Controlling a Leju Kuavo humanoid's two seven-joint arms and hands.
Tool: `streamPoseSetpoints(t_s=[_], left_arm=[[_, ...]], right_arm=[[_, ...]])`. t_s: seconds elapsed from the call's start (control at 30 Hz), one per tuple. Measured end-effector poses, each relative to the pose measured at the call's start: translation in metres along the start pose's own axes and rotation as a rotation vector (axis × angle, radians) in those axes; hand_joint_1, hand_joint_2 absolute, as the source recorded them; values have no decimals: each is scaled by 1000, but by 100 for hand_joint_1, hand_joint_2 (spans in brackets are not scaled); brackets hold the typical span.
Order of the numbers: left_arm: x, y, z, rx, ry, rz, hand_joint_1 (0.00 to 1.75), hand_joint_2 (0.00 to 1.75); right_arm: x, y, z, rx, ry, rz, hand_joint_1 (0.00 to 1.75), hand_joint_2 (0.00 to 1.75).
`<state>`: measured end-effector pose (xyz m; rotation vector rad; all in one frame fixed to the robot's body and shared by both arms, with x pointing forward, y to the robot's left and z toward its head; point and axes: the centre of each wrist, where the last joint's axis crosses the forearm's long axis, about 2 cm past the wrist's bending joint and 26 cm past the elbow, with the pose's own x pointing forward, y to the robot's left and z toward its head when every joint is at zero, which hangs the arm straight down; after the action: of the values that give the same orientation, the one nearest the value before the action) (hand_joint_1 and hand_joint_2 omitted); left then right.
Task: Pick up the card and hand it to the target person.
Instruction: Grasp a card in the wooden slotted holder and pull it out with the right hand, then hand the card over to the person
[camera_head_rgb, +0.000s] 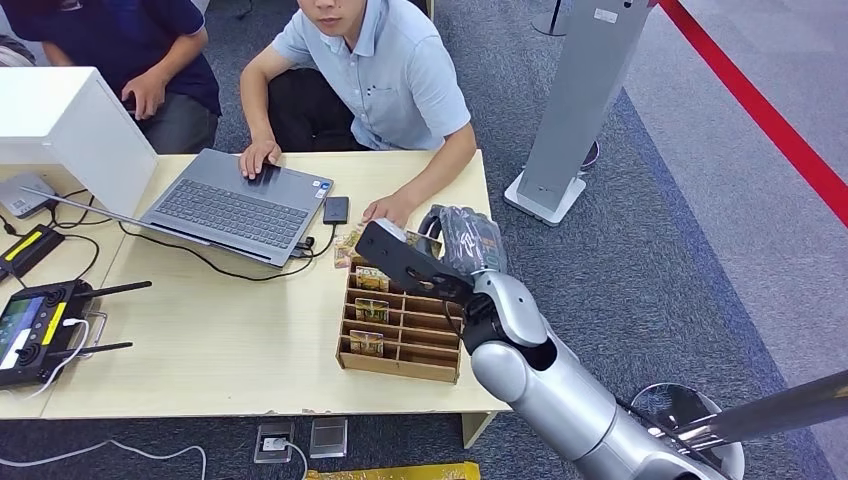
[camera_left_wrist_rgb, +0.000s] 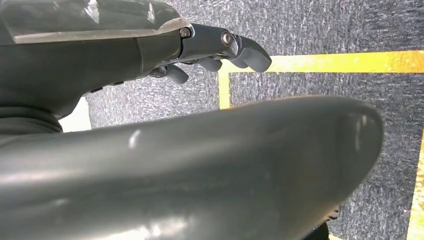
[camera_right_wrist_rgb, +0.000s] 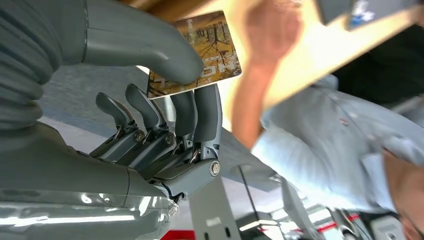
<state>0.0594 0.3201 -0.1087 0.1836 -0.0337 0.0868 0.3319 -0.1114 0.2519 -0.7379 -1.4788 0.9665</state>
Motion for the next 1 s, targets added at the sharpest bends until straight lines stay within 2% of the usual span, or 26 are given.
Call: streamPoseSetpoints(t_s=[0.2, 0.4, 0.63, 1.0], left_arm=[[1, 0, 0, -7, -19, -22, 0, 0], [3, 0, 0, -20, -63, -48, 0, 0], [4, 0, 0, -23, -74, -53, 0, 0], [3, 3, 0, -16, -58, -46, 0, 0]], right_arm=[[19, -33, -18, -30, -158, 34, 159, 175], [32, -44, -51, -79, -299, 104, 159, 175], [20, -27, -81, -80, -304, 241, 159, 175], [1, -1, -94, -48, -243, 360, 159, 175]])
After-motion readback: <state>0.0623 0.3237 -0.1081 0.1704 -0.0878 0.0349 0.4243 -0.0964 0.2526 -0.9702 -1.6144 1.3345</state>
